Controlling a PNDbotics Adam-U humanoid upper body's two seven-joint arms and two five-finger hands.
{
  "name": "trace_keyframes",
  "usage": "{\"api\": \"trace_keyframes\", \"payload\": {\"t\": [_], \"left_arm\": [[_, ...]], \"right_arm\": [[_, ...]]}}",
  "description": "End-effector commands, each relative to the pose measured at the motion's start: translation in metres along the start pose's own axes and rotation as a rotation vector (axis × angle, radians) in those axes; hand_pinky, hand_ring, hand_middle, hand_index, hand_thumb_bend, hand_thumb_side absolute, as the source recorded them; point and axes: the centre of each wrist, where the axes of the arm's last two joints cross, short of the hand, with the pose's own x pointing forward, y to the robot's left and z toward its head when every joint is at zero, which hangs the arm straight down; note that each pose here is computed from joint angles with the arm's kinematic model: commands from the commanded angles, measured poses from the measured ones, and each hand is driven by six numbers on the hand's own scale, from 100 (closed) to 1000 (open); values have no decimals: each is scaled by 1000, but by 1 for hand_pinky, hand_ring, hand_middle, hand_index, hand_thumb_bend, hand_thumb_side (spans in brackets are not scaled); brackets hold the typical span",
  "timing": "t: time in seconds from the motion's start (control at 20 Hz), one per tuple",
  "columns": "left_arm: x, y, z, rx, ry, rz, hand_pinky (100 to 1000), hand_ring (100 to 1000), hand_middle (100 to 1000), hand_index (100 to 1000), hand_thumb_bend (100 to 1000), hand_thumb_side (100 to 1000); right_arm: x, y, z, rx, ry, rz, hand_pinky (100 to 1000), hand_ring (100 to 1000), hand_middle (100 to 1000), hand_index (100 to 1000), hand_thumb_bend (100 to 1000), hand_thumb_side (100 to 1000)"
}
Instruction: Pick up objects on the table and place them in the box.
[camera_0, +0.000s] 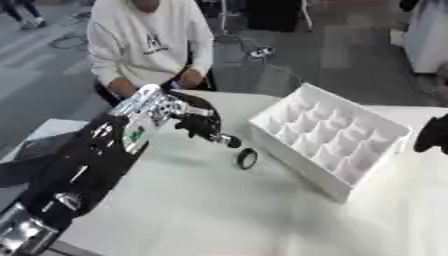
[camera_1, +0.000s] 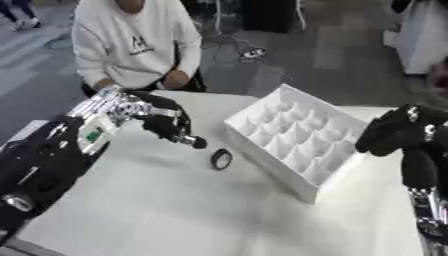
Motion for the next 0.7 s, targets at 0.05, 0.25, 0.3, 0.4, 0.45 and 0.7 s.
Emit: {"api": "trace_keyframes", "payload": {"t": [0.05, 0.25, 0.3, 0.4, 0.45, 0.7], "left_arm": [[-3, 11, 5, -8, 23, -35, 234, 447, 580, 764, 913, 1000], [-4, 8, -1, -27, 41, -49, 232, 448, 573, 757, 914, 972], [-5, 7, -3, -29, 43, -51, 231, 448, 571, 754, 911, 964], [-7, 3, -7, -33, 47, -53, 223, 444, 561, 745, 887, 940], [-7, 1, -9, -33, 49, -55, 221, 443, 559, 741, 879, 932], [-7, -6, -19, -26, 56, -91, 226, 447, 557, 737, 830, 899]], "right_arm": [[3, 0, -7, 35, -56, 15, 378, 468, 490, 566, 100, 635], [4, 0, -7, 36, -55, 13, 378, 468, 490, 567, 100, 635], [4, 0, -7, 37, -54, 13, 378, 468, 490, 567, 100, 636], [4, 0, -7, 37, -52, 11, 377, 468, 490, 567, 100, 636], [4, 0, -7, 37, -52, 10, 377, 468, 491, 567, 100, 636], [5, 1, -7, 37, -52, 5, 378, 468, 491, 568, 100, 636]]}}
